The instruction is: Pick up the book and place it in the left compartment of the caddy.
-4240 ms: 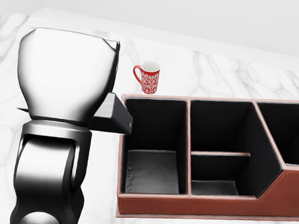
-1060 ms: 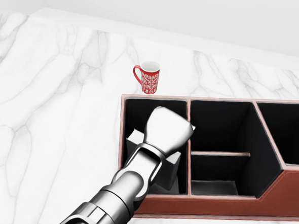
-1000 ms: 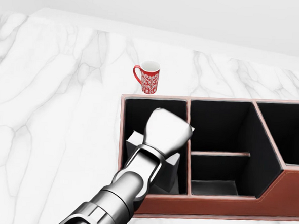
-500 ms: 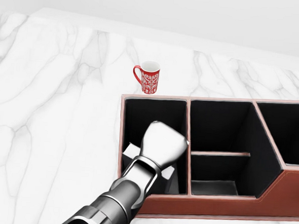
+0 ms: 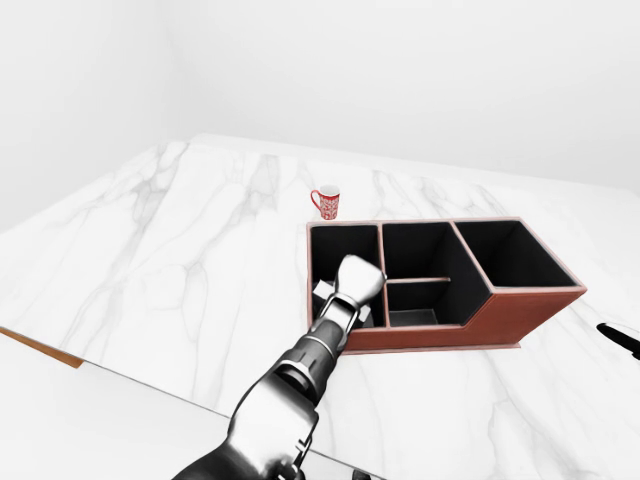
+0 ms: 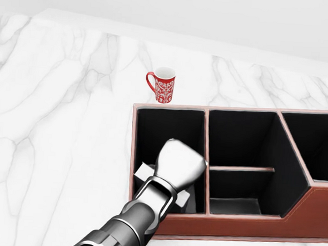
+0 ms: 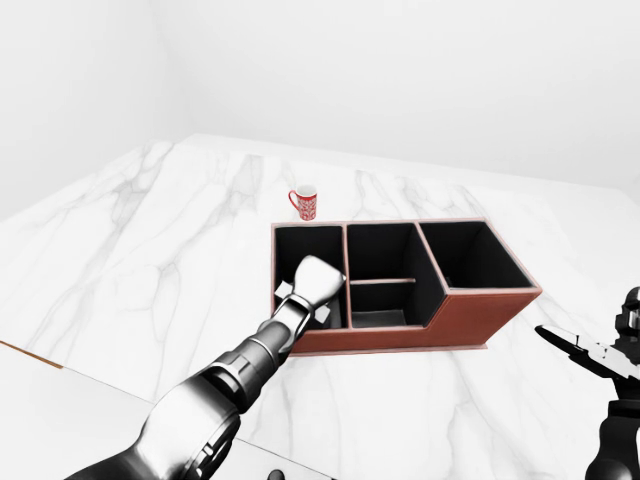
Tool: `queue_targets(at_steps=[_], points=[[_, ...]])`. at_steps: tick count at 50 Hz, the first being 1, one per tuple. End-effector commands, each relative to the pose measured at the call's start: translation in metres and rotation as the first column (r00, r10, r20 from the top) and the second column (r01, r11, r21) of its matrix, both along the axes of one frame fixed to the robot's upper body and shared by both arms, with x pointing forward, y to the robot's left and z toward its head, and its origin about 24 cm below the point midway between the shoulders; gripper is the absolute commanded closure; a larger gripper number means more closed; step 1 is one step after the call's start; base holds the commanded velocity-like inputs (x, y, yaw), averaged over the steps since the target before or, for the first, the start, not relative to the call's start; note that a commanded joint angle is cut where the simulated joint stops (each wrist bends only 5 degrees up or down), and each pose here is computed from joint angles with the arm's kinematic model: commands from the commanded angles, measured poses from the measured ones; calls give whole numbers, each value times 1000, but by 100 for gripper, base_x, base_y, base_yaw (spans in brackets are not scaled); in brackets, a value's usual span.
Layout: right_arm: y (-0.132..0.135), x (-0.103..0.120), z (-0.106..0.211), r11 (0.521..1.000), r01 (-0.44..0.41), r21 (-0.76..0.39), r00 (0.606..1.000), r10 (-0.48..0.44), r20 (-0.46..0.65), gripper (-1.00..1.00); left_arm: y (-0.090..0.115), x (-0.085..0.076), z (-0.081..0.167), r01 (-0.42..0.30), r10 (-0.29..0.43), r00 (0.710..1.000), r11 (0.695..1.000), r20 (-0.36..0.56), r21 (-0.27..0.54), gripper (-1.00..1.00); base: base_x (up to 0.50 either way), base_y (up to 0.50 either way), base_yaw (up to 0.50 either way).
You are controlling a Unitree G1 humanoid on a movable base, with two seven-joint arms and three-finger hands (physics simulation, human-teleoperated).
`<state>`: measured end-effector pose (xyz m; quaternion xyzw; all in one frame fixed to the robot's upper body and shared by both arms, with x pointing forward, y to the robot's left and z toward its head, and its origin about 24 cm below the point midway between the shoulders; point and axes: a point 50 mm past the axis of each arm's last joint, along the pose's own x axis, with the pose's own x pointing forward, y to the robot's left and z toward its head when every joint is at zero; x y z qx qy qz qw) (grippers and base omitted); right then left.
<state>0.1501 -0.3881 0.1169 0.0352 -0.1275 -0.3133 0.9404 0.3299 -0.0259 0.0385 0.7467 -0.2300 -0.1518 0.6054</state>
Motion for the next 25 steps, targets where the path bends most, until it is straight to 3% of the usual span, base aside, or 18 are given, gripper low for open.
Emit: queue_targets(at_steps=[1,6,7,8,9,10,22,23,25], points=[[0,1,-1,1000,0,2,1000,0,-1,-100,21,-10,-31,-98,93,986,995,-139,-28,100,0,0,0],[0,-1,1,1000,1,-4,1000,-1,4,-100,22,-11,-32,-99,94,986,995,-141,-26,97,0,0,0],[0,-1,2,1000,2,-6,1000,-2,5,-100,22,-10,-32,-104,99,985,994,-142,-32,68,0,0,0],[0,-1,1,1000,1,-4,1000,-1,3,-100,23,-10,-32,-111,104,984,993,-145,-39,23,0,0,0],[0,0,0,1000,0,-1,1000,0,0,-100,23,-10,-32,-109,103,984,993,-144,-35,-63,0,0,0],[0,0,-1,1000,-1,1,1000,1,-2,-100,23,-11,-33,-108,102,984,994,-144,-33,-100,0,0,0],[1,0,-1,1000,-4,-4,1000,4,-3,-100,32,-8,-28,-164,148,981,977,-125,-134,-100,0,0,0],[1,0,-2,1000,-3,-4,1000,3,-4,-100,33,-9,-21,-146,137,988,977,-67,-157,-100,0,0,0],[1,0,-2,1000,-2,-4,1000,2,-4,-100,33,-10,-20,-141,134,990,976,-52,-164,-100,0,0,0]])
